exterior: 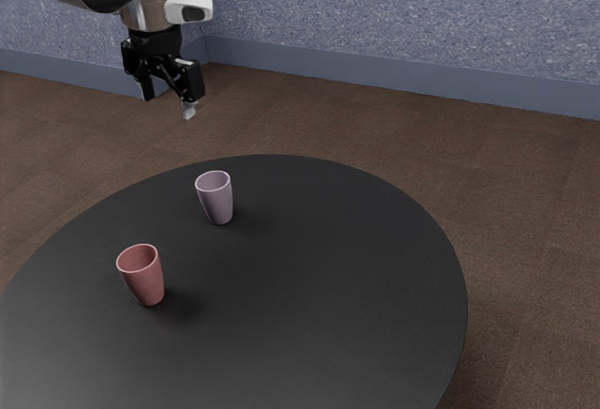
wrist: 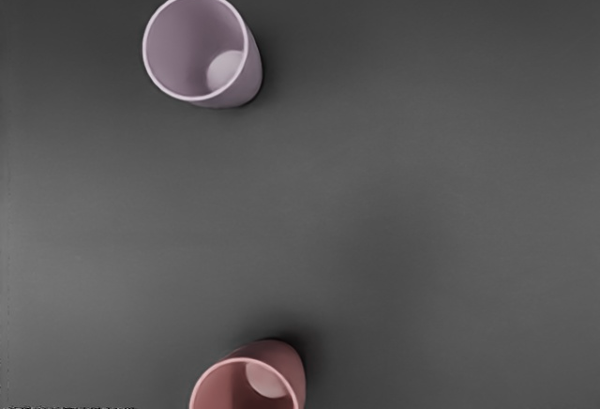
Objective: Place the left cup onto the right cup
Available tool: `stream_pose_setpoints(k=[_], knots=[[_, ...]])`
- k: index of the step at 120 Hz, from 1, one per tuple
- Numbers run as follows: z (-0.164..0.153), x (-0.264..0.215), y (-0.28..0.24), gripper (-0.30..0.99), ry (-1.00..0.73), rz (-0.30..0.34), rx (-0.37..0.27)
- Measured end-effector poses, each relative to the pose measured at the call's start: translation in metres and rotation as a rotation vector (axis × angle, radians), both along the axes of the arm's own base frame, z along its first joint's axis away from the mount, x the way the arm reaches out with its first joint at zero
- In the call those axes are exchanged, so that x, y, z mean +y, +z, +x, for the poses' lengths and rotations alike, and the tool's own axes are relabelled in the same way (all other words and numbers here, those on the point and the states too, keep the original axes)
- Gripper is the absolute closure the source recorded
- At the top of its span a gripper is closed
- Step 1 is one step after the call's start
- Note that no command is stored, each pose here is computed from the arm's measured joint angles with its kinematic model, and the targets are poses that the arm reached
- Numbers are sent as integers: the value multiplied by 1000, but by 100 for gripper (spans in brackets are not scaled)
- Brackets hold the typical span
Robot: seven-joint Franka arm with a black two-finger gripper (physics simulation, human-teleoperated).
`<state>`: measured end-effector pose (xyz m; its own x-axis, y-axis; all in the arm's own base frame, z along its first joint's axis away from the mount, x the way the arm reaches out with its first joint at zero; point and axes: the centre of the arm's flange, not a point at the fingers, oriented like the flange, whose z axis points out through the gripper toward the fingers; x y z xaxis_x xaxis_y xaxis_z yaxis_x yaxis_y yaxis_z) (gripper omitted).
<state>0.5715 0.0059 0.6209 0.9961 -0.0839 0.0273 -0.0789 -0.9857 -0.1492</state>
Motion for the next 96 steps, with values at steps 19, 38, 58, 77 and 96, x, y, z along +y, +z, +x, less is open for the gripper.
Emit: stream_pose_setpoints(k=[19,38,58,77,96], knots=[[2,11,-3,0,17,1,3],[11,9,-12,0,6,13,-3],[28,2,-31,0,-15,20,-10],[45,9,-50,0,-7,23,-9],[60,24,-77,0,11,28,-3]])
